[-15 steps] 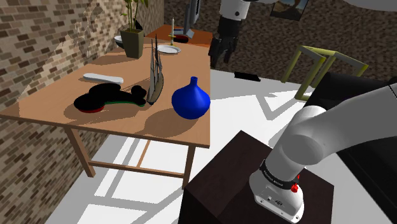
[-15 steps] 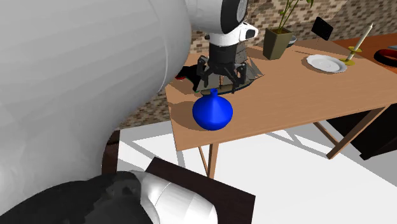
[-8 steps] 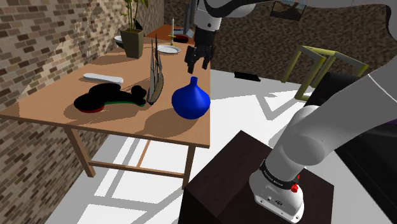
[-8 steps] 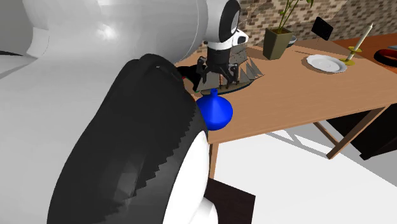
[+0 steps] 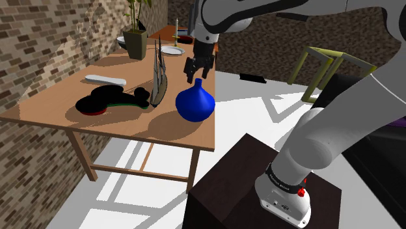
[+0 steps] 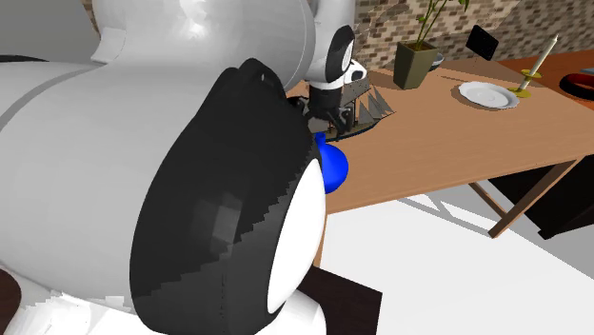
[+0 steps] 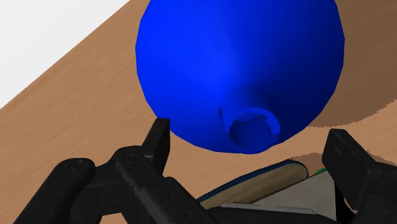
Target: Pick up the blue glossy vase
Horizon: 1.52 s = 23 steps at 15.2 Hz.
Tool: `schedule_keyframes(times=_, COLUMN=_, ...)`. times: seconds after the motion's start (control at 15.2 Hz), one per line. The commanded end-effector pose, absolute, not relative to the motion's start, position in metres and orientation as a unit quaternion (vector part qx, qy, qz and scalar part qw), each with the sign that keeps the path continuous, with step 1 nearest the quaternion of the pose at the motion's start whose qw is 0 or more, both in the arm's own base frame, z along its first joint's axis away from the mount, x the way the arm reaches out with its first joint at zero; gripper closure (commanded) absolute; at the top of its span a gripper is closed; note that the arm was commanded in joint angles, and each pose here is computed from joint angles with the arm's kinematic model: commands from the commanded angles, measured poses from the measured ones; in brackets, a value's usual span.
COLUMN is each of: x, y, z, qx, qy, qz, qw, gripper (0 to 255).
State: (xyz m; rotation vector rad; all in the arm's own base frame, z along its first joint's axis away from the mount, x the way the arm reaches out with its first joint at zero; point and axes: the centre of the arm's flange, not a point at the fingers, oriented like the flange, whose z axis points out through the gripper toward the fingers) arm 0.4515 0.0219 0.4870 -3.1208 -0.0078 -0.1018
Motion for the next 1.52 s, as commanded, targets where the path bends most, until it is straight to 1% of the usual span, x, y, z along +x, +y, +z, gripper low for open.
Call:
schedule_keyframes(times=0.0, x=0.452, y=0.023, z=0.478, qx=-0.999, qy=-0.002, qz=-0.033, qw=0.010, gripper=0)
schedule_keyframes(times=0.07, x=0.452, y=0.023, z=0.478, qx=-0.999, qy=-0.002, qz=-0.033, qw=0.010, gripper=0)
schedule_keyframes(times=0.13, x=0.452, y=0.022, z=0.478, qx=-0.999, qy=-0.002, qz=-0.033, qw=0.010, gripper=255)
schedule_keyframes(times=0.73, x=0.452, y=0.023, z=0.478, qx=-0.999, qy=-0.002, qz=-0.033, qw=0.010, gripper=255)
schedule_keyframes(times=1.45, x=0.452, y=0.023, z=0.536, qx=-0.999, qy=-0.002, qz=-0.033, qw=0.010, gripper=255)
